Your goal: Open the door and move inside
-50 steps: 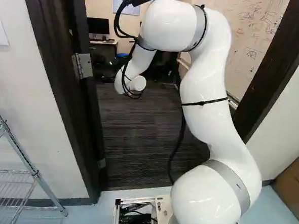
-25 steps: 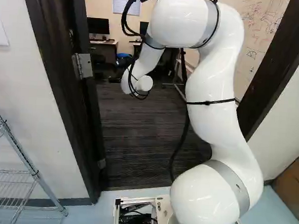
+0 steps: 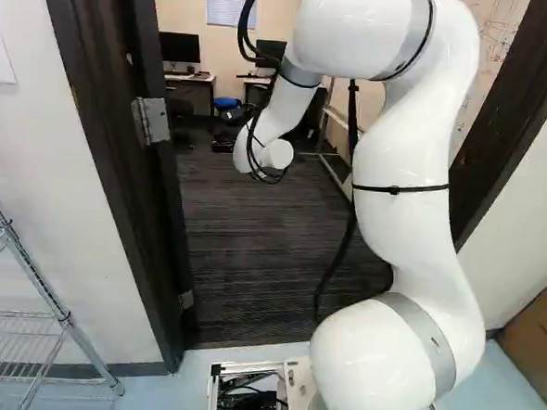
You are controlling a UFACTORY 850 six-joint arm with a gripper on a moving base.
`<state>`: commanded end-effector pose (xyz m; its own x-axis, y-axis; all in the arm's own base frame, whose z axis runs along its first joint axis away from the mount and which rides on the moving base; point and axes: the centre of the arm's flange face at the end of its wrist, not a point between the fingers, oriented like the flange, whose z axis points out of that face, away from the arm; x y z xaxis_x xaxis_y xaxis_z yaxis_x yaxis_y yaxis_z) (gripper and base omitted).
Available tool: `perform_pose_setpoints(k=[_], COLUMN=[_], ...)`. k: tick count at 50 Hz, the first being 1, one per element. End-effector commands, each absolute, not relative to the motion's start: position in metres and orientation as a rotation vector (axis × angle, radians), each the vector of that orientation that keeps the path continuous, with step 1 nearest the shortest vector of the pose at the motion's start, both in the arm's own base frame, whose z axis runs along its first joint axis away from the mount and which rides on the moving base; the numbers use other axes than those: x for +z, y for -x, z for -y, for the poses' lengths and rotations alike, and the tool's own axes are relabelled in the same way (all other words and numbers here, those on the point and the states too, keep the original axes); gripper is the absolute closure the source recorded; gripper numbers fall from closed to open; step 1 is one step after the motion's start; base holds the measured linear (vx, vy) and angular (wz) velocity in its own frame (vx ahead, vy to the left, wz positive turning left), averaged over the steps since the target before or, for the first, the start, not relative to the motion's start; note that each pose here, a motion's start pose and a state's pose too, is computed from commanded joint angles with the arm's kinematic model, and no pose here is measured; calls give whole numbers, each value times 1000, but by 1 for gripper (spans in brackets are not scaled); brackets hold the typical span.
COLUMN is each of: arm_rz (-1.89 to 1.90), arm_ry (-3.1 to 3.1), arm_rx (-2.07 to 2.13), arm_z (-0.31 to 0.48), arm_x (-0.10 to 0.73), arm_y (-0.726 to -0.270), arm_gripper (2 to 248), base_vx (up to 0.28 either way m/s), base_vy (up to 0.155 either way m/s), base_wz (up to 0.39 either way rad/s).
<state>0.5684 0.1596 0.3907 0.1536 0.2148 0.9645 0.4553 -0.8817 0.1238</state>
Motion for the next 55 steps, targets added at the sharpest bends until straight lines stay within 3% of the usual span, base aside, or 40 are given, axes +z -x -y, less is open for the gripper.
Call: perform_pose_setpoints(k=[55], arm_rz=[337], arm_ry=[2406], arm_rx=[-1839], arm_z=[-65], arm_x=[400], arm_y=[-495], arm_gripper=[3], base_vx=[0], base_vy=[0], base_wz=[0])
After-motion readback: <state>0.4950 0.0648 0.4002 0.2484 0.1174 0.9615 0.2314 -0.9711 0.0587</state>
